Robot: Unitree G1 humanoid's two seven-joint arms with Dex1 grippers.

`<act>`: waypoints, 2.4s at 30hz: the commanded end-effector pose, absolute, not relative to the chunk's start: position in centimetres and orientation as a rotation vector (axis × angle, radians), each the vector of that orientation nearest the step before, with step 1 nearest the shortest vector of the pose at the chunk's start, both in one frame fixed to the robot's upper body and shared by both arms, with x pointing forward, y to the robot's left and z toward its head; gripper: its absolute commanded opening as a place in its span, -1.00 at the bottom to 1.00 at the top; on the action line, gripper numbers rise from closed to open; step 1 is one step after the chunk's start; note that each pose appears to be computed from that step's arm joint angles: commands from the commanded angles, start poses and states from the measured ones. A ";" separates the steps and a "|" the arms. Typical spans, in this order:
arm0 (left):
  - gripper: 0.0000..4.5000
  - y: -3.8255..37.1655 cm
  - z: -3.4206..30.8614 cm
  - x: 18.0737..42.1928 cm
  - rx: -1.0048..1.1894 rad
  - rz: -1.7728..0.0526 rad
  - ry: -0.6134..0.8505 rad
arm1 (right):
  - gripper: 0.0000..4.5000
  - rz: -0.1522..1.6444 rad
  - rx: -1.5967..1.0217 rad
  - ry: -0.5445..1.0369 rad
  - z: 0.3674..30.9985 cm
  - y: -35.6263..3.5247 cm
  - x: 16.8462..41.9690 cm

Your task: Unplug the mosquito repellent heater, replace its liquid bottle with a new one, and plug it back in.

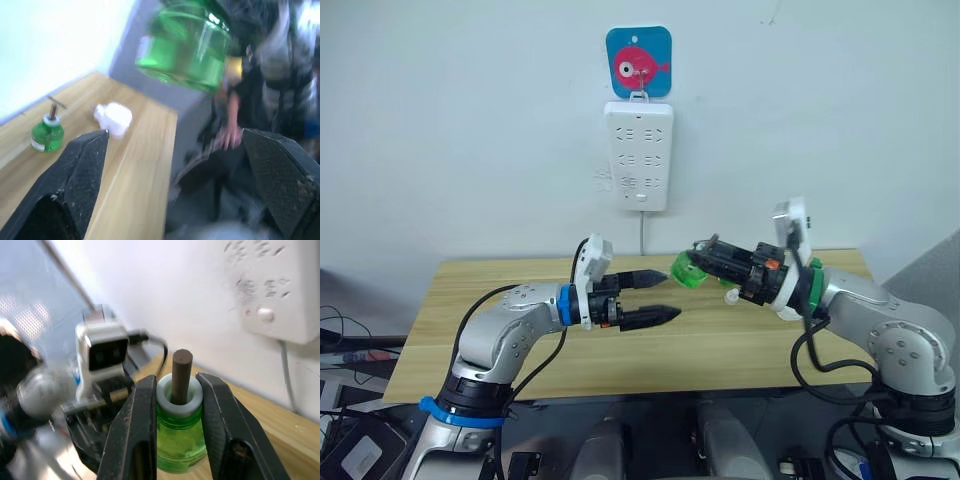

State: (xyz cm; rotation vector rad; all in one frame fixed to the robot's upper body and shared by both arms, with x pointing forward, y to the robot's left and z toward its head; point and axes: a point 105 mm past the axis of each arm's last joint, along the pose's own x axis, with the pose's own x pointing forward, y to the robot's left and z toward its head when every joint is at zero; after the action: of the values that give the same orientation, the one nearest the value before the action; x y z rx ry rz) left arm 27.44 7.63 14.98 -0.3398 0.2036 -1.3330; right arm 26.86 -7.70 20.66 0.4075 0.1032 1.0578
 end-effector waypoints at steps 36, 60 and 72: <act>0.08 5.2 21.7 28.2 -0.873 -1.303 0.140 | -0.64 1.010 0.779 0.088 23.9 -6.6 26.4; 0.08 7.4 19.2 27.2 -0.760 -1.251 0.216 | 1.00 0.450 0.190 0.342 15.8 -17.1 27.8; 0.08 7.8 15.1 27.3 -0.513 -1.208 0.257 | 1.00 0.101 -0.142 0.790 9.7 -23.5 32.1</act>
State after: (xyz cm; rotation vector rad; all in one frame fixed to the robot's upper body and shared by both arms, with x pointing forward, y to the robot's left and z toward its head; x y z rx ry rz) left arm 27.79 8.12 14.24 -0.5519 0.3024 -1.1633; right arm 31.65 -22.52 9.69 -0.1465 0.7673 0.1373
